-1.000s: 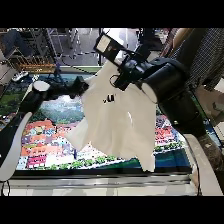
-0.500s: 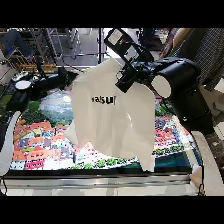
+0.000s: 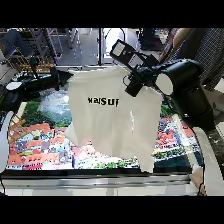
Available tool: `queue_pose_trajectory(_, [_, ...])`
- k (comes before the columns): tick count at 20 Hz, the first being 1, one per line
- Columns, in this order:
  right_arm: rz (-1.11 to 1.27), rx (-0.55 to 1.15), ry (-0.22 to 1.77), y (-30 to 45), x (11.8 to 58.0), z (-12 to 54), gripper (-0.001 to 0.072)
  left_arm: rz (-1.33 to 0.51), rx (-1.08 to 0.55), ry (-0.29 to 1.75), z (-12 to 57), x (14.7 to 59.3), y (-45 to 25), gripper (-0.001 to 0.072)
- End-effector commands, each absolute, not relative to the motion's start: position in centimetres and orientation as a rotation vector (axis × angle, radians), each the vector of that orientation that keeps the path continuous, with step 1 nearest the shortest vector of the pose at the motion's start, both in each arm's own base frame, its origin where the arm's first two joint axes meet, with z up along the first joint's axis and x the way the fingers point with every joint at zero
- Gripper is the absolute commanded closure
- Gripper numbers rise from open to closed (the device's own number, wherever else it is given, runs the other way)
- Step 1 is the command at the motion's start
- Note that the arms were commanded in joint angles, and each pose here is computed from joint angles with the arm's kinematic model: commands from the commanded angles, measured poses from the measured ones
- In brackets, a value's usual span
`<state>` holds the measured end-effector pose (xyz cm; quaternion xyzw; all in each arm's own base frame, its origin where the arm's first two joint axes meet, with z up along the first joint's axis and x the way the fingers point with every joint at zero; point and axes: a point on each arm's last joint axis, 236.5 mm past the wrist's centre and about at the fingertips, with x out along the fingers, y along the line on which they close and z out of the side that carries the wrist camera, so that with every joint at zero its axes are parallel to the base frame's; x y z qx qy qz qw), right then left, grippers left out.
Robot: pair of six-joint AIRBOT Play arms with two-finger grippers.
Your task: Fold the clothes and pants, and hang the long-sleeved shirts on hangers.
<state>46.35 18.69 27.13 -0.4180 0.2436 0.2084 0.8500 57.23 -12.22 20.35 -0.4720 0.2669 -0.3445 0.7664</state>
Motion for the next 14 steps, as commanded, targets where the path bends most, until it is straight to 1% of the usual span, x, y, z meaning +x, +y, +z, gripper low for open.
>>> queue_pose_trajectory(1, [0.405, -1.011, 0.571, 15.8, 46.5, 26.3, 0.0692, -0.558, -1.060, 0.443, 20.6, 60.7, -7.0, 0.0691])
queue_pose_trajectory(5, [0.379, -1.128, 0.622, 14.1, 46.6, 25.1, 0.0692, -0.535, -1.065, 0.428, 20.6, 60.9, -5.2, 0.0691])
queue_pose_trajectory(9, [0.335, -1.233, 0.717, 11.8, 46.6, 22.8, 0.0692, -0.521, -1.040, 0.410, 20.6, 60.9, -3.7, 0.0691])
queue_pose_trajectory(14, [0.253, -1.237, 0.751, 9.5, 47.4, 22.1, 0.0692, -0.503, -1.015, 0.392, 20.5, 60.9, -2.1, 0.0692])
